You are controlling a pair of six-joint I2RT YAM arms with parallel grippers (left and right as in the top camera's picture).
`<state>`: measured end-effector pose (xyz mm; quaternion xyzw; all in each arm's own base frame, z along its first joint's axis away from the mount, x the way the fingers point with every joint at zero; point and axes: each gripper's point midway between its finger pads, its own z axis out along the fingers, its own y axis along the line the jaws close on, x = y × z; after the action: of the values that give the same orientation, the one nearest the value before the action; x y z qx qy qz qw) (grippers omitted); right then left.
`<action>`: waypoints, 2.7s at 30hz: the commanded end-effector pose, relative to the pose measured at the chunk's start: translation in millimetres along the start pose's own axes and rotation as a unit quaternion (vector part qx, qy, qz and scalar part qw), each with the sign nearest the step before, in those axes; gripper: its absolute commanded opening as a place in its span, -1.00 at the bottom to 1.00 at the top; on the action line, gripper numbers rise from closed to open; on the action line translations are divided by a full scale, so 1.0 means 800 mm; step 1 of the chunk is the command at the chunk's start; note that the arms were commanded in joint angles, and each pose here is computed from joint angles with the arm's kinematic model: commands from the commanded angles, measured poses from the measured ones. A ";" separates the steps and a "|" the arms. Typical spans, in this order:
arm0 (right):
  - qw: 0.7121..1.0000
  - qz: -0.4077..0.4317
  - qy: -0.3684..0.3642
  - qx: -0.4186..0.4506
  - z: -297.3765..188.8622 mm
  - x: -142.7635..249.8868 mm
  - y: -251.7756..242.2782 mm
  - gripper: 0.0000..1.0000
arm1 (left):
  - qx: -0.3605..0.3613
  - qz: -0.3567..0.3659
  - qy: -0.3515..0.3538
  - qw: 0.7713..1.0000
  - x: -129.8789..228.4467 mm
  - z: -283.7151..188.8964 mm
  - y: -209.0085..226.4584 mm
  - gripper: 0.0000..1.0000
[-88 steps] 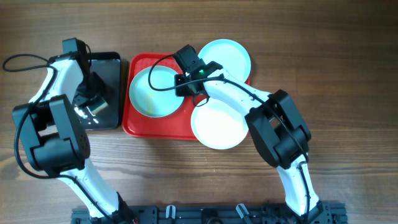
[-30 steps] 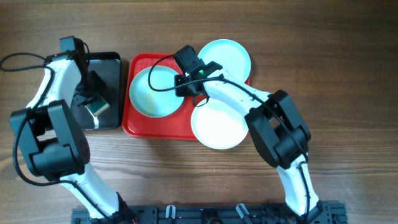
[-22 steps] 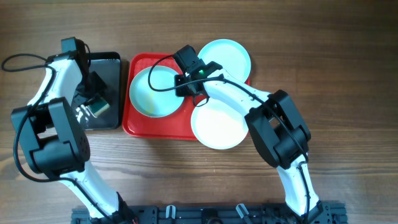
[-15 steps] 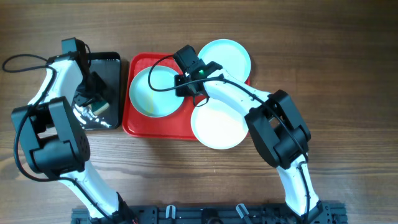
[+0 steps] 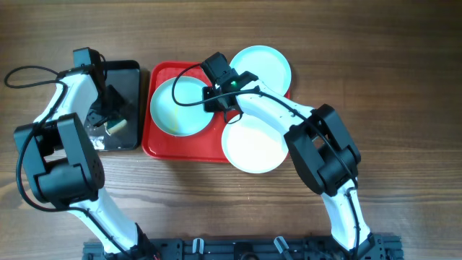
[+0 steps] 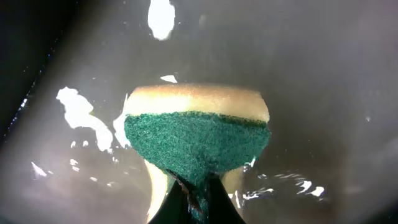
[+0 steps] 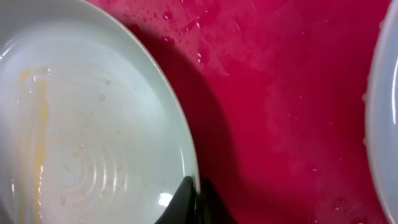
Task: Clean dirty plates on tray and stack at the side
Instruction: 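Lift the sponge with the left gripper while right gripper holds plate rim, then scrub the held plate's surface with the sponge in the left gripper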
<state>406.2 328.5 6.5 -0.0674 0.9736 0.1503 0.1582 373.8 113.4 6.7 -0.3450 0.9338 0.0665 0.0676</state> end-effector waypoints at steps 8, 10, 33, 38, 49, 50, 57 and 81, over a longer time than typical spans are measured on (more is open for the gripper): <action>0.999 -0.016 0.036 0.004 0.024 0.025 -0.009 -0.91 | 0.082 0.033 -0.050 0.995 -0.026 -0.111 -0.027 -0.92; 0.999 -0.016 0.040 0.001 0.024 0.027 -0.008 -0.91 | 0.102 0.052 -0.061 0.992 -0.023 -0.129 -0.037 -0.92; 0.990 0.013 0.107 -0.092 0.010 0.033 -0.022 -0.91 | 0.170 0.299 0.030 0.938 0.091 -0.084 -0.171 -0.92; 0.990 0.004 0.103 -0.092 0.010 0.031 -0.022 -0.91 | 0.158 0.306 0.057 0.937 0.101 -0.055 -0.170 -0.92; 0.992 0.004 0.093 -0.088 0.011 0.025 -0.023 -0.91 | 0.153 0.337 0.109 0.922 0.177 -0.019 -0.177 -0.92; 0.992 0.004 0.094 -0.088 0.011 0.026 -0.023 -0.91 | 0.155 0.334 0.116 0.923 0.183 -0.017 -0.176 -0.92; 0.992 0.004 0.094 -0.088 0.011 0.026 -0.023 -0.91 | 0.296 0.328 0.202 0.874 0.239 -0.053 -0.213 -0.92; 0.993 0.006 0.090 -0.081 0.012 0.024 -0.026 -0.91 | -0.088 0.223 -0.026 0.971 0.092 -0.019 -0.103 -0.92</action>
<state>391.6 325.3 4.3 -0.1031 0.9607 0.2481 0.0702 359.7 -62.6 9.1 -0.0904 0.9957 -0.0179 0.0010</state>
